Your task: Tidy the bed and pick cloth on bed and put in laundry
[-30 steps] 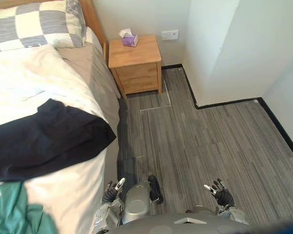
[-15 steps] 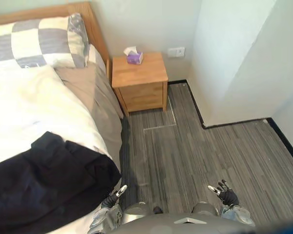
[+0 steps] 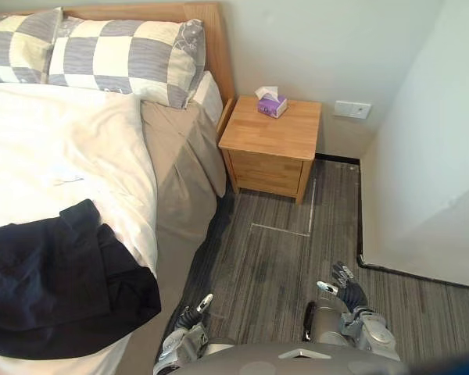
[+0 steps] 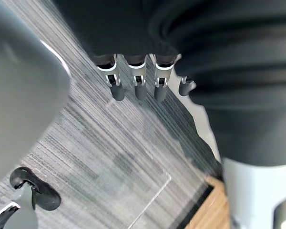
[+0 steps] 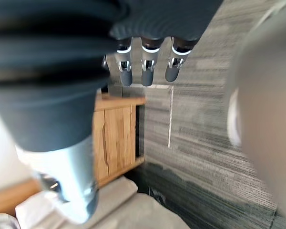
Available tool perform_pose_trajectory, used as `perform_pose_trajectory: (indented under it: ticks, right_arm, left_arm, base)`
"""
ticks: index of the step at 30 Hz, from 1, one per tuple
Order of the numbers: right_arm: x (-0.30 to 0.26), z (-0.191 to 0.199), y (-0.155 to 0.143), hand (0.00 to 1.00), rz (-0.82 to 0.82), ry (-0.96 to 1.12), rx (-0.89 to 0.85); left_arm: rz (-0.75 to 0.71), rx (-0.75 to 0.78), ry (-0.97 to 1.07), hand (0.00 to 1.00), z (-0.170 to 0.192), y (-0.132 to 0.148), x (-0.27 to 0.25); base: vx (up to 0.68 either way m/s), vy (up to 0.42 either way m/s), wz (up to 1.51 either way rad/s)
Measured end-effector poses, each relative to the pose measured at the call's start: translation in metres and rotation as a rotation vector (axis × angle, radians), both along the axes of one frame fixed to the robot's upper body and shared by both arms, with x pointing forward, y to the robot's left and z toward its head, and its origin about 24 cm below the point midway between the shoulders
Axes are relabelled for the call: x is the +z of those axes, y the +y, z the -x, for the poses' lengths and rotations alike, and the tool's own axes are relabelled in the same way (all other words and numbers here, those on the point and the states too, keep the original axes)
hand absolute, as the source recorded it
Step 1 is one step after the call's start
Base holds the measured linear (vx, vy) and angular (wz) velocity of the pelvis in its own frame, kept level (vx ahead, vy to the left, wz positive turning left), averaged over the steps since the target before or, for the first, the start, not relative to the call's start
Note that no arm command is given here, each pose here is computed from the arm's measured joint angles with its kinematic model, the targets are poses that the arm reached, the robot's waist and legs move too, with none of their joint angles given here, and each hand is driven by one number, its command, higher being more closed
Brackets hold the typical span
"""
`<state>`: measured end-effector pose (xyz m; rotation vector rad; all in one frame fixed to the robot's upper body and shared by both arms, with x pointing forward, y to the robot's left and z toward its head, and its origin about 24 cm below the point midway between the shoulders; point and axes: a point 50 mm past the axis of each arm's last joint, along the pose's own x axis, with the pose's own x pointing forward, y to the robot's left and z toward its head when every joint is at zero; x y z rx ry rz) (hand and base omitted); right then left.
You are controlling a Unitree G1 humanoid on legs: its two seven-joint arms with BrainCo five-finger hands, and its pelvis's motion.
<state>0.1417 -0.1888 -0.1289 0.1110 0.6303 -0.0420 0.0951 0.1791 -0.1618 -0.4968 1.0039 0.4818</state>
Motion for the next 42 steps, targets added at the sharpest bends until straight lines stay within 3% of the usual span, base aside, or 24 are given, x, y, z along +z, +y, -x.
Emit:
perform_pose_trajectory:
  ticks: [5, 10, 14, 21, 29, 32, 35, 39, 42]
  right_arm:
    - [-0.004, 0.005, 0.005, 0.0, -0.003, 0.037, 0.022]
    - [-0.007, 0.01, 0.0, 0.0, 0.013, 0.082, -0.009]
    - [-0.014, 0.02, 0.0, 0.0, 0.024, 0.135, -0.042]
    - [-0.004, -0.003, -0.005, 0.0, 0.055, 0.062, -0.013]
    - [-0.005, 0.003, 0.006, 0.0, 0.05, 0.04, 0.066]
    - [-0.006, 0.009, 0.015, 0.0, -0.004, 0.02, 0.019]
    - [-0.003, 0.007, 0.014, 0.0, -0.007, -0.014, 0.012]
    - [-0.001, 0.004, 0.018, 0.0, -0.004, -0.028, 0.011]
    - [-0.005, 0.007, 0.015, 0.0, -0.031, 0.025, -0.082]
  left_arm:
    - [-0.037, 0.04, -0.035, 0.0, 0.0, 0.011, 0.003]
    - [-0.046, -0.052, -0.052, 0.0, -0.012, 0.007, 0.005]
    - [-0.096, -0.104, -0.043, 0.0, -0.014, 0.022, 0.007]
    - [-0.092, -0.125, 0.002, 0.0, -0.01, 0.019, 0.005]
    - [-0.108, -0.175, 0.027, 0.0, -0.011, 0.023, 0.005]
    - [-0.122, -0.151, 0.023, 0.0, -0.011, 0.03, 0.007]
    - [-0.073, -0.055, 0.016, 0.0, -0.004, 0.017, 0.003]
    - [-0.073, -0.049, -0.006, 0.0, -0.002, 0.009, 0.002]
    - [-0.072, -0.032, -0.021, 0.0, -0.002, 0.01, 0.003]
  base:
    - [0.23, -0.221, 0.59]
    - [0.31, 0.022, 0.72]
    - [0.25, 0.11, 1.34]
    - [0.18, 0.009, 0.85]
    - [0.26, -0.218, 1.61]
    - [0.22, -0.367, 1.52]
    - [0.22, -0.32, 0.64]
    - [0.19, -0.223, 0.53]
    - [0.09, -0.092, 0.08]
